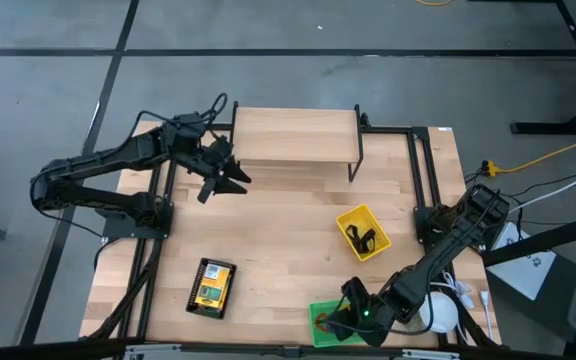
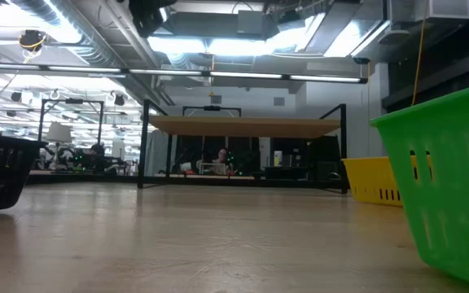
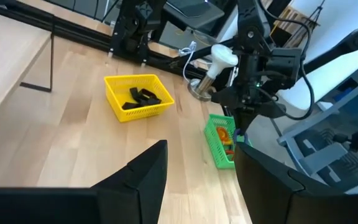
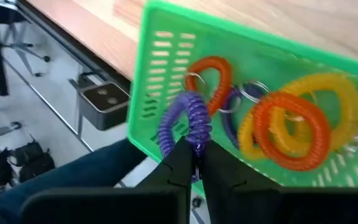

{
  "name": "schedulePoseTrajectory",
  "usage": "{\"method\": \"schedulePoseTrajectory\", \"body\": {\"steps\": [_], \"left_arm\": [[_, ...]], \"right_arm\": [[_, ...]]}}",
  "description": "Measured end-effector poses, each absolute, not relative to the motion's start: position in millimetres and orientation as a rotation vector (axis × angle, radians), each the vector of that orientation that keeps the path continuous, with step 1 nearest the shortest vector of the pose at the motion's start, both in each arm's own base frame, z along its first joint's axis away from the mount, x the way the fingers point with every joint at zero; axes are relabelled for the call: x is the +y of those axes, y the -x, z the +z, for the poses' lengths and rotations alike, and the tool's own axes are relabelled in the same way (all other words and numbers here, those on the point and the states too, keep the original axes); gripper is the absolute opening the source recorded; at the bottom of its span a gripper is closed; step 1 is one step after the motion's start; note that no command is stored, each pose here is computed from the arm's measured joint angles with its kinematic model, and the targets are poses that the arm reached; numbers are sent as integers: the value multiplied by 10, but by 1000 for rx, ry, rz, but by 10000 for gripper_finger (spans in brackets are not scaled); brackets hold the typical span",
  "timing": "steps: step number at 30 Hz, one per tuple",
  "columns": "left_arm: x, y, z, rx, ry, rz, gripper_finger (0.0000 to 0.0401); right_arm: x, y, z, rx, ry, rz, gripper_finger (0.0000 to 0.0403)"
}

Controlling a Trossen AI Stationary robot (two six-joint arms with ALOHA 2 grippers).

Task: Pick & Place Office Desk Supplies
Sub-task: Put the purple spring keychain into the green basket, then return to Home Position

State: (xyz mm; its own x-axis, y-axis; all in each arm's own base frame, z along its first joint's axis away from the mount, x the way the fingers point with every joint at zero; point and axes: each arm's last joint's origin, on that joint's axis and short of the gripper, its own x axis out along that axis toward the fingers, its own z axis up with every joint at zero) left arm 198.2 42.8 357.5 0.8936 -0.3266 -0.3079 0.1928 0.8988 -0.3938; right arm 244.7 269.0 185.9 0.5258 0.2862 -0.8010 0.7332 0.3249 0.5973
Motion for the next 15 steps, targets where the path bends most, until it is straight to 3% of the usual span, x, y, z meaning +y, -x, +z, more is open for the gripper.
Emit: {"method": "schedulePoseTrajectory", "body": {"steps": [3,9,15], "left_arm": [[430,-1991,3537,379,372,-274,180],[425,-1952,3554,362,380,-271,180],[465,-1766,3712,250,343,-190,180]], "right_arm": [[2670,-2471,1864,1009,-1256,-380,40],[2640,-2506,1869,986,-1232,-372,141],[2550,-2546,1998,730,-1183,-409,207]]}}
